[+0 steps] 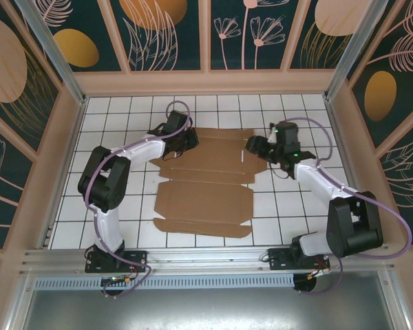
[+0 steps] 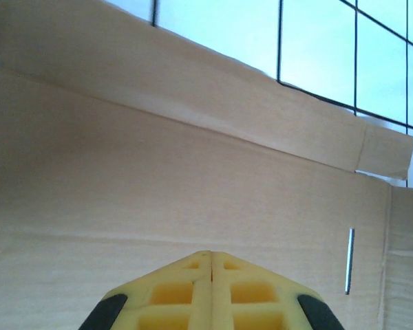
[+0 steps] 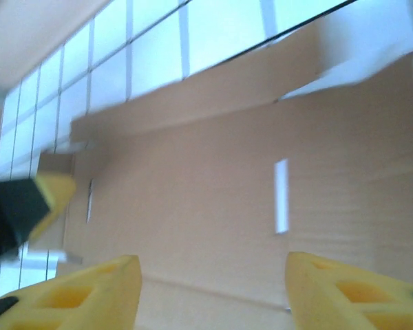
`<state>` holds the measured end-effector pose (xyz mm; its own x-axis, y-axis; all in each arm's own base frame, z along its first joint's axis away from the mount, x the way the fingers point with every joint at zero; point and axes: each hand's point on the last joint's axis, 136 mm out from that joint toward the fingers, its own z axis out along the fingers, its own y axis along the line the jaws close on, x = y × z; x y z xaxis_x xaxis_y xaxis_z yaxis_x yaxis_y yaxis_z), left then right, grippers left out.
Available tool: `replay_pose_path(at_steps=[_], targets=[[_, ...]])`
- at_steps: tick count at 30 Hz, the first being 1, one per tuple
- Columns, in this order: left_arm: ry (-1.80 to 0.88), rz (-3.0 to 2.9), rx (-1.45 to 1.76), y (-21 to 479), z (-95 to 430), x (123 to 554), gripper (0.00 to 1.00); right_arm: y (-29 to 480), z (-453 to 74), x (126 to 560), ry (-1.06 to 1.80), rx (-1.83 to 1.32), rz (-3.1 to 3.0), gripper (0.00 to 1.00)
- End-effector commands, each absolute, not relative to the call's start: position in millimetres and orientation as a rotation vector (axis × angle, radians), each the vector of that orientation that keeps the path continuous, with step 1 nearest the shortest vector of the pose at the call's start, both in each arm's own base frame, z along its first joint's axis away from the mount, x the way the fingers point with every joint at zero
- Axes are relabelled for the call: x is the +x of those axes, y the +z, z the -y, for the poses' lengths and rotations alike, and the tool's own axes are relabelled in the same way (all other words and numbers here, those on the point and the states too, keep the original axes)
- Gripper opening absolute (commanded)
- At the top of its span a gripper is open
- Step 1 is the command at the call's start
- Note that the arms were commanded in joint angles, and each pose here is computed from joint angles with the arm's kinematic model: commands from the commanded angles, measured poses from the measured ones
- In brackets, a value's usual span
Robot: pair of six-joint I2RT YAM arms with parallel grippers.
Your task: Fold the paper box
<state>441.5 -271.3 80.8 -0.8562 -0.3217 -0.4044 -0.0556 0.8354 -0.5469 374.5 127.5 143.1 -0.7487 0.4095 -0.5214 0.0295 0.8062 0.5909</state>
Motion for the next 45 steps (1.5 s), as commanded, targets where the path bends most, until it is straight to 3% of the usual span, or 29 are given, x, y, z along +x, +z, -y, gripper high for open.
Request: replay_pose_path(at_steps=[1,8,13,20,27,37,41,45], targets=[[-0.772,-2.568,-0.237,61.6,288.0,444.1,0.00,136.9,-80.7,385.5,0.702,0.437,-2.294,0.67],[-0.747,-2.631,-0.259,25.5,288.4,442.6,0.00,103.1,-85.3,400.9,0.878,0.389,-2.357,0.76],[-0.734,-2.662,-0.279,8.7,286.4,438.5,0.00,81.9,-94.1,403.0,0.960,0.372,-2.409,0.75],[-0.703,-2.688,-0.294,-5.8,280.6,434.2,0.00,55.1,-105.3,406.9,1.104,0.380,-2.449,0.60],[-0.679,-2.711,-0.321,-17.1,274.7,427.8,0.00,64.9,-110.9,404.8,1.245,0.388,-2.381,0.31],[-0.676,-2.714,-0.331,-18.7,273.6,426.4,0.00,90.6,-134.4,402.8,1.147,0.270,-2.410,0.19],[-0.683,-2.712,-0.333,-17.5,274.3,426.6,0.00,99.0,-161.0,403.6,1.145,0.202,-2.424,0.22],[-0.681,-2.711,-0.332,-16.9,273.7,426.2,0.00,96.9,-187.2,408.4,1.128,0.152,-2.456,0.47]])
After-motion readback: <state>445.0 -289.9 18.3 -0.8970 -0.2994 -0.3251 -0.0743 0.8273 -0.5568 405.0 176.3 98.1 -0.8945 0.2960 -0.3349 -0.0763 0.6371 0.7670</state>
